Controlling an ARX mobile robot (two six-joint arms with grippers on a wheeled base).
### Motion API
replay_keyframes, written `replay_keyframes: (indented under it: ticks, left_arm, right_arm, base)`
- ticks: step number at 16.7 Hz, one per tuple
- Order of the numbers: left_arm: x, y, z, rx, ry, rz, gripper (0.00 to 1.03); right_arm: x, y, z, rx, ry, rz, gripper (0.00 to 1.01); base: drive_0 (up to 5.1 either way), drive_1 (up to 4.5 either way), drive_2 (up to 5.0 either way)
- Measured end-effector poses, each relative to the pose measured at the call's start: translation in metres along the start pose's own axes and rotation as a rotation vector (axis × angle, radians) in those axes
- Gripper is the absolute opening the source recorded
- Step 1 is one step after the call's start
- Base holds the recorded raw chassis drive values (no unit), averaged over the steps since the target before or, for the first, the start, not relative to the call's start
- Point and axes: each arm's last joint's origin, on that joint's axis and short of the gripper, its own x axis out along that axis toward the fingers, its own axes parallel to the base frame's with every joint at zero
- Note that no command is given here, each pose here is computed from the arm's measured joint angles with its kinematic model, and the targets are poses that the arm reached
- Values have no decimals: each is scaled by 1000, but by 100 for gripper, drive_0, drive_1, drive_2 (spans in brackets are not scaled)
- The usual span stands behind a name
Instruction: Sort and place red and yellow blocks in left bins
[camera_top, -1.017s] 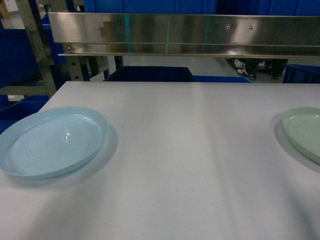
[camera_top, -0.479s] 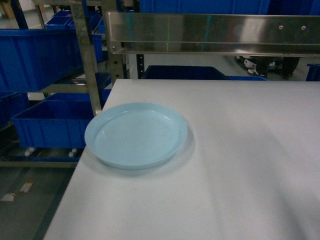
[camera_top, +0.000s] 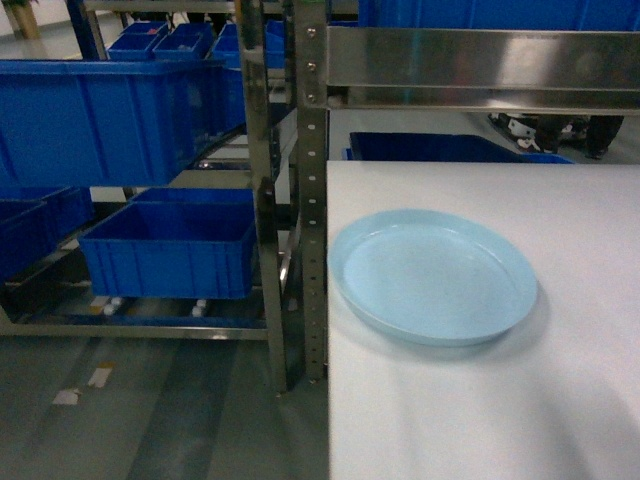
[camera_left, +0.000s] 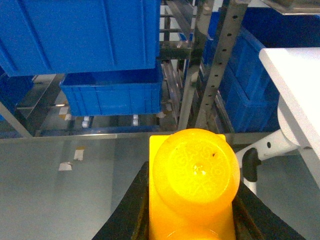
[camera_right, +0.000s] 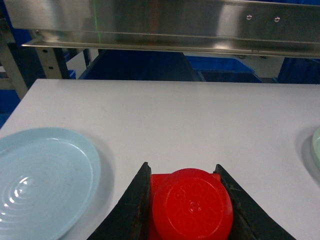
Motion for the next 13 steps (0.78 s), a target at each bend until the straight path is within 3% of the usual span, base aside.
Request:
replay_keyframes:
  ticks: [13]
  left_arm:
    - [0,0,0,0,-2,1,27]
  right_arm:
    - [0,0,0,0,2,1,28]
  base:
    - [-503,238,238]
